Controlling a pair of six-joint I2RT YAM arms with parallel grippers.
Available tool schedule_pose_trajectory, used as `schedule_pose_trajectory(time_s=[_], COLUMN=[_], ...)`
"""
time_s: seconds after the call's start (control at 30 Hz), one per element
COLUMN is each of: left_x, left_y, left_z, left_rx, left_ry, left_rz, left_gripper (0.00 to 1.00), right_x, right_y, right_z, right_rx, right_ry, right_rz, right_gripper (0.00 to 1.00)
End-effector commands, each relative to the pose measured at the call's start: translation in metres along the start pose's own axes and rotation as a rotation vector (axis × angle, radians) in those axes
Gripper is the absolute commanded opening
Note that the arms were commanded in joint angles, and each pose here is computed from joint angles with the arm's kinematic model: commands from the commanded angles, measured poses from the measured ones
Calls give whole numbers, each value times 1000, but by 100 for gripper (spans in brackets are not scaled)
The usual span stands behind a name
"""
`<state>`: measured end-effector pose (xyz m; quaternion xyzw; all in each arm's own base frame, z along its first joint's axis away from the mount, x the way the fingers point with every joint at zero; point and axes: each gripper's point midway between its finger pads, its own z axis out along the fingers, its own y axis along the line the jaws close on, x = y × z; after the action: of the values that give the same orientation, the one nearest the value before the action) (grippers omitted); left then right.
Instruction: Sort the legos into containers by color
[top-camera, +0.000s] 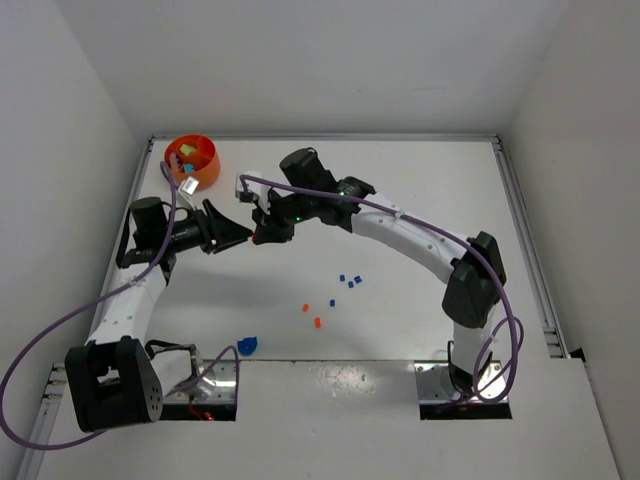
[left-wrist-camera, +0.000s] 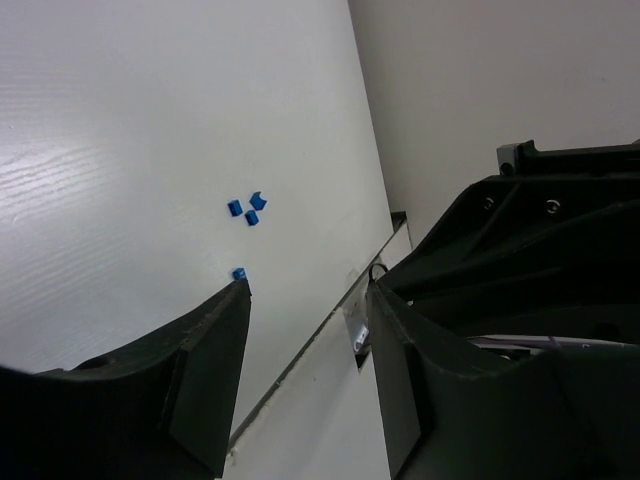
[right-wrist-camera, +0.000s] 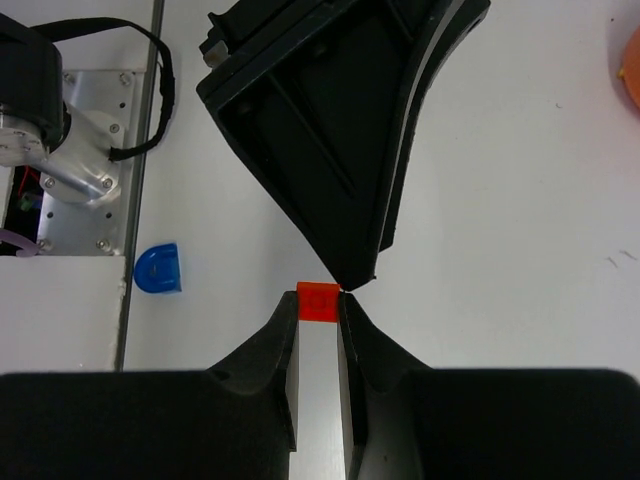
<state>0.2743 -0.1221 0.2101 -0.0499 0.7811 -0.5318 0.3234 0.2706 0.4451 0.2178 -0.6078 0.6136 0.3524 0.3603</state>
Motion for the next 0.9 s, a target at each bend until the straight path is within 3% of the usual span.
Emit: schedule_pose_trajectory(time_s=[0.0,0.37,0.63,0.87], left_x=[-10,-2,0,0], left_y=[-23,-29,-29,-29], left_z=[-2,-7,-5,-5], left_rx=[55,70,86,93], left_ry=[-12,-26,-6,1], left_rz=[69,98,80,62], left_gripper=[56,56,45,43], right_x=[-20,-12,-26,-29], right_y=[3,0,-3,2], right_z=[2,-2,-3,2], right_rx=[-12,25,25,0], right_ry=[-45,-20,-45,-52], right_rz=[-39,-40,-55,-60], right_gripper=[3,3,3,3])
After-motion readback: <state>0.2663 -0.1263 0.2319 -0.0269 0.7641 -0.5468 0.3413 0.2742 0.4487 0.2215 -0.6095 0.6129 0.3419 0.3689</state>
